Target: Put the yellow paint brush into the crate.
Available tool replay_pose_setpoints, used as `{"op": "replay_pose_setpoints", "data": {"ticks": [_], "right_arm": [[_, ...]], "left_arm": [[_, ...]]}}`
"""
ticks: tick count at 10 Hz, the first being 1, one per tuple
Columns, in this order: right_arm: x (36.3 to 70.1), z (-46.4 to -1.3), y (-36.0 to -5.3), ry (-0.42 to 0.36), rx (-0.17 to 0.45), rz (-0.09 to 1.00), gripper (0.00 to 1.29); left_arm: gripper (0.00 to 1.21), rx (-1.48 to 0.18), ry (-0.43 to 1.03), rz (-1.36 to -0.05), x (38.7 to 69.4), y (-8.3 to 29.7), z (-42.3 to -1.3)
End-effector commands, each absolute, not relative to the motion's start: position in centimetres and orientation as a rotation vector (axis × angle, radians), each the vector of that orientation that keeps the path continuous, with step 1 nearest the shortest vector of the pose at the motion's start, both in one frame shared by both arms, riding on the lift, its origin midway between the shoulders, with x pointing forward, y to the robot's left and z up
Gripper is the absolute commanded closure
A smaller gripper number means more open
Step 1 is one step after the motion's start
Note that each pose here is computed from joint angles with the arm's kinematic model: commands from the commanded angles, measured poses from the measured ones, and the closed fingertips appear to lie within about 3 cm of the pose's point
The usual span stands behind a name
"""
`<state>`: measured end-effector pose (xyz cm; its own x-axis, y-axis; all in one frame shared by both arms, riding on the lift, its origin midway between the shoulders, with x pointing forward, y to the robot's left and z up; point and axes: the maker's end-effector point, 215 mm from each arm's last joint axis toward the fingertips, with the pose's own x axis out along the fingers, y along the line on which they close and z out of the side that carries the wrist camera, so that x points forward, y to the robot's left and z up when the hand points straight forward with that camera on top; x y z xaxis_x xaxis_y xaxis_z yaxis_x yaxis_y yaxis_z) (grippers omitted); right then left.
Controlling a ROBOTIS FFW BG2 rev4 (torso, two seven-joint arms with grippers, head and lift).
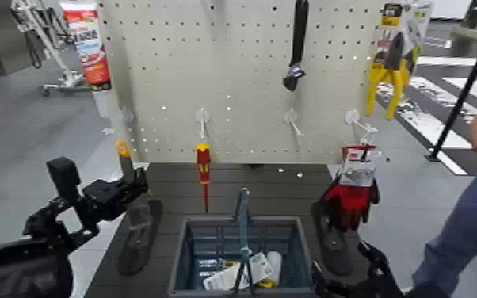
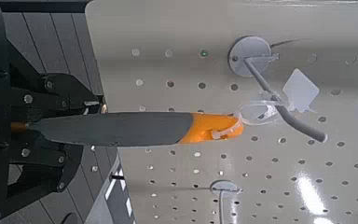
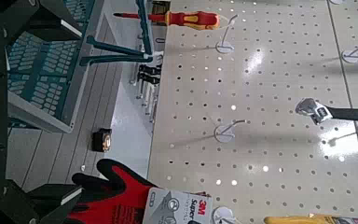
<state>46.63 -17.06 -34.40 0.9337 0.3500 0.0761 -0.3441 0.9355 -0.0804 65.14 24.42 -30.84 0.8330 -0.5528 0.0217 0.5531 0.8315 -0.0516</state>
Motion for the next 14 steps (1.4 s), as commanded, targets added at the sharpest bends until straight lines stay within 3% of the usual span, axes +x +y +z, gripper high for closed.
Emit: {"op": "replay_pose_setpoints", "data": {"ticks": [1, 4, 8, 10, 14], "right_arm": [[46.6, -34.5, -17.1, -0.088, -0.067, 0.356, 0.15], [46.5, -34.3, -17.5, -0.090, -0.069, 0.351, 0.15], [46.2, -34.3, -18.0, -0.088, -0.072, 0.341, 0.15], [46.2, -34.2, -17.7, -0.088, -0.076, 0.350, 0.15], [46.3, -34.2, -17.6, -0.086, -0.073, 0.347, 0.15]], "left_arm": [[1.18, -0.054, -0.013, -0.586, 65.1, 24.5, -30.6], [1.18, -0.041, -0.065, -0.620, 63.3, 24.2, -26.9], [1.18, -0.064, -0.107, -0.667, 57.4, 23.8, -21.4], [1.18, -0.068, -0.126, -0.739, 56.5, 20.8, -19.1], [1.18, -0.201, -0.115, -0.905, 55.5, 13.0, -20.1]]}}
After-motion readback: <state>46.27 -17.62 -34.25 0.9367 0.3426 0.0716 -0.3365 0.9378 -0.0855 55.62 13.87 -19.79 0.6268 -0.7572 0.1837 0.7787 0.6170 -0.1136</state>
